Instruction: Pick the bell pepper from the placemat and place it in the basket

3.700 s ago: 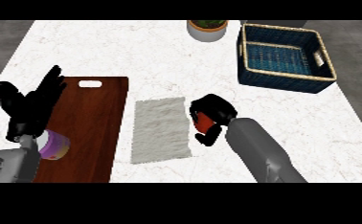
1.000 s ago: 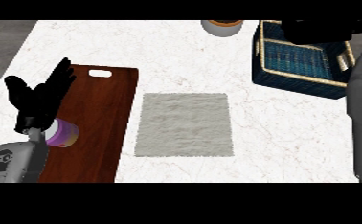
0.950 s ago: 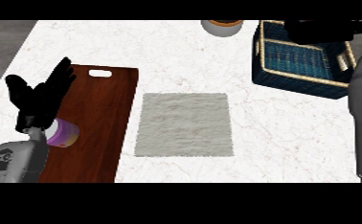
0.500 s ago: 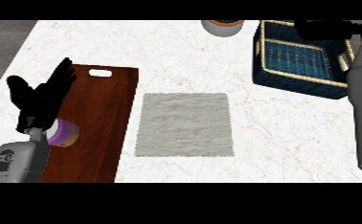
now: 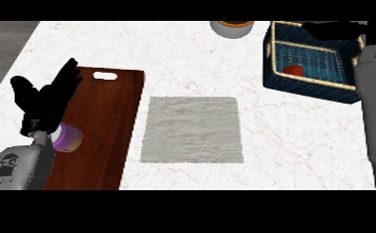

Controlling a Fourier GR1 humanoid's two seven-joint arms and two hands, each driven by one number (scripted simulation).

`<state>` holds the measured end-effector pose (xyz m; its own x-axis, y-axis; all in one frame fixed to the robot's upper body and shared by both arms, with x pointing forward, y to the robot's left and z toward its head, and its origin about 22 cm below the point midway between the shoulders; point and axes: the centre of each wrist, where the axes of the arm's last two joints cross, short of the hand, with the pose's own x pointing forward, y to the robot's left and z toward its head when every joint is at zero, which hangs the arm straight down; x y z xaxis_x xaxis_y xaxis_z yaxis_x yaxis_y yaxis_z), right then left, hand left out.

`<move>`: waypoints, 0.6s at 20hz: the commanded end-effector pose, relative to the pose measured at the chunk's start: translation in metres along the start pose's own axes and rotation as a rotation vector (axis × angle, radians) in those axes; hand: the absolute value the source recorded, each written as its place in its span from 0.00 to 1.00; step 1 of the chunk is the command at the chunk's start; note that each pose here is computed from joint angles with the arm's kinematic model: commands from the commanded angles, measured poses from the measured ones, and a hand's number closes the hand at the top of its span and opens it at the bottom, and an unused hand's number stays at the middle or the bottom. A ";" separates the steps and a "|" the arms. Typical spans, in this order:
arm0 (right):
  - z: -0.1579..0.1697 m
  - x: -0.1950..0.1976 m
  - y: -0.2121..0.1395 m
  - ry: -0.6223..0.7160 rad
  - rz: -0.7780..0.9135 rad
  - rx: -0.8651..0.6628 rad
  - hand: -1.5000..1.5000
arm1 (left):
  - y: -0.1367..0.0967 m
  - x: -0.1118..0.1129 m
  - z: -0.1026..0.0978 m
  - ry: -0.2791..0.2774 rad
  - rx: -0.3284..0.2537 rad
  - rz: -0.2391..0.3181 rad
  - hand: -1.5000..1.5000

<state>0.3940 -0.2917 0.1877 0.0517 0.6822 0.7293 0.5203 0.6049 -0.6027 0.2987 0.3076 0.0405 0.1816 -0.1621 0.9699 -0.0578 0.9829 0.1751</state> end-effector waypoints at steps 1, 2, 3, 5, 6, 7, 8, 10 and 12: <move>-0.010 -0.006 -0.004 -0.055 -0.025 0.012 0.00 | -0.011 -0.004 -0.005 0.011 0.006 0.004 0.50; -0.015 0.010 -0.007 -0.057 -0.078 -0.008 0.00 | 0.004 0.010 -0.008 -0.009 0.000 -0.014 0.50; -0.021 0.013 -0.012 -0.042 -0.135 -0.033 0.00 | -0.012 -0.010 -0.012 0.014 -0.010 -0.021 0.50; -0.021 0.016 -0.028 0.007 -0.179 -0.098 0.00 | 0.016 -0.004 0.000 0.002 0.013 0.003 0.50; -0.021 -0.005 -0.029 0.052 -0.224 -0.122 0.00 | 0.006 -0.014 0.000 0.008 -0.003 0.014 0.50; -0.028 0.008 -0.056 0.068 -0.268 -0.155 0.00 | -0.008 -0.014 0.003 0.018 0.015 0.007 0.50; -0.030 -0.012 -0.053 0.092 -0.313 -0.199 0.00 | 0.002 -0.005 0.001 -0.001 0.006 0.001 0.50; -0.032 -0.021 -0.069 0.163 -0.381 -0.240 0.00 | -0.007 0.005 -0.002 0.010 0.001 0.010 0.50; -0.026 -0.053 -0.101 0.166 -0.441 -0.282 0.00 | 0.000 -0.005 0.006 0.002 0.019 0.005 0.50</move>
<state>0.3830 -0.3562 0.2189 -0.0523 0.4091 0.9110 0.6821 0.6809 -0.2667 0.2956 0.3090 0.0361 0.1875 -0.1628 0.9687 -0.0665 0.9818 0.1778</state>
